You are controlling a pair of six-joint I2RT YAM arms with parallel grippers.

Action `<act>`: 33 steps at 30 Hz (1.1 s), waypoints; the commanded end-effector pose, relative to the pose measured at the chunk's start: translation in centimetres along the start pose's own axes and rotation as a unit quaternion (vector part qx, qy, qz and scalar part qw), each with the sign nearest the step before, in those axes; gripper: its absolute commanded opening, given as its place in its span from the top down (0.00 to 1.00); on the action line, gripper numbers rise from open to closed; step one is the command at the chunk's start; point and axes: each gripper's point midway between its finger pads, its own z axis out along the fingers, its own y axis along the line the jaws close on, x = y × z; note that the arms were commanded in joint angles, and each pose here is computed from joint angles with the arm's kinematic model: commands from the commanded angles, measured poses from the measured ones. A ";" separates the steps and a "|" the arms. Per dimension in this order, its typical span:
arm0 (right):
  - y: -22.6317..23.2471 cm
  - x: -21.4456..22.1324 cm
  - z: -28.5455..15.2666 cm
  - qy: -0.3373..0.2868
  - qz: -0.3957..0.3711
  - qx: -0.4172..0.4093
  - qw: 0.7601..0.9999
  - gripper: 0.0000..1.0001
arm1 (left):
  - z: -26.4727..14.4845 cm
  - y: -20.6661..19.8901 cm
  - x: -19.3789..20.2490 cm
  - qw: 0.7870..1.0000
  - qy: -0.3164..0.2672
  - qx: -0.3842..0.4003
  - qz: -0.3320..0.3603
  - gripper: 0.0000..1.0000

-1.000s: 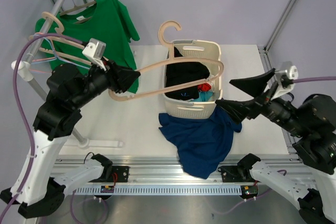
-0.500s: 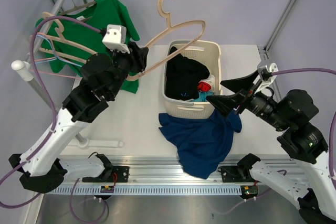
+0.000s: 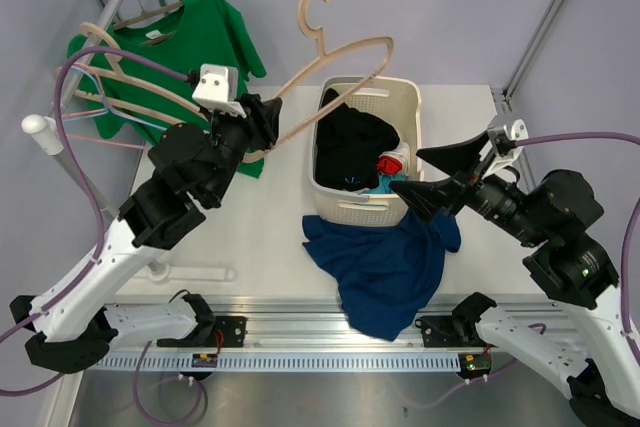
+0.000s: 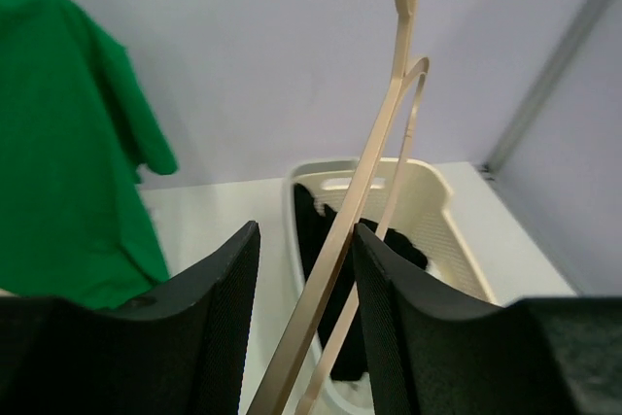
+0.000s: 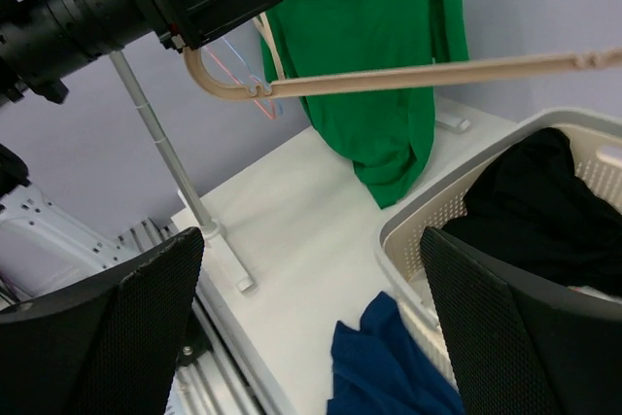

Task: Remove the t-shirt from the hanger
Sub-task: Place the hanger at the clothesline.

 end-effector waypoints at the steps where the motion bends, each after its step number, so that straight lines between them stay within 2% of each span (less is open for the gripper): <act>1: 0.8 -1.5 1.5 -0.020 -0.067 -0.043 0.997 0.01 | -2.9 -4.0 -2.2 0.988 -0.016 0.139 -0.064 1.00; 3: 0.5 -2.0 2.1 -0.030 -0.115 -0.047 0.992 0.01 | -4.2 -5.1 -1.8 0.980 -0.005 0.185 -0.075 1.00; 4: -0.3 -2.4 2.7 -0.041 -0.170 -0.039 0.984 0.00 | -5.5 -5.3 -1.8 0.974 -0.004 0.210 -0.080 1.00; 7: -2.7 -1.9 4.2 -0.040 -0.248 -0.004 0.968 0.01 | -7.8 -5.3 -1.8 0.965 0.003 0.245 -0.093 1.00; 12: -3.2 -2.3 6.7 -0.033 -0.309 -0.019 0.950 0.01 | -10.1 -5.3 -0.7 0.956 0.033 0.277 -0.094 1.00; 16: -2.4 -1.4 7.8 0.001 -0.339 -0.067 0.938 0.02 | -11.0 -5.1 0.6 0.953 0.057 0.286 -0.081 1.00; 20: 0.1 -0.7 5.9 0.021 -0.328 -0.128 0.936 0.05 | -11.6 -4.8 0.9 0.952 0.065 0.290 -0.077 1.00; 24: 4.6 -2.8 2.4 -0.003 -0.303 -0.205 0.931 0.09 | -12.1 -4.9 1.1 0.949 0.071 0.299 -0.073 1.00; 27: 6.5 -4.5 1.2 -0.015 -0.265 -0.228 0.937 0.16 | -12.8 -5.1 1.2 0.944 0.074 0.315 -0.073 1.00; 29: 7.1 -5.2 1.3 -0.017 -0.242 -0.236 0.941 0.17 | -12.9 -5.1 1.2 0.943 0.074 0.316 -0.074 1.00; 33: 6.4 -5.9 4.2 -0.002 -0.145 -0.213 0.966 0.17 | -13.7 -5.5 1.3 0.936 0.077 0.334 -0.082 1.00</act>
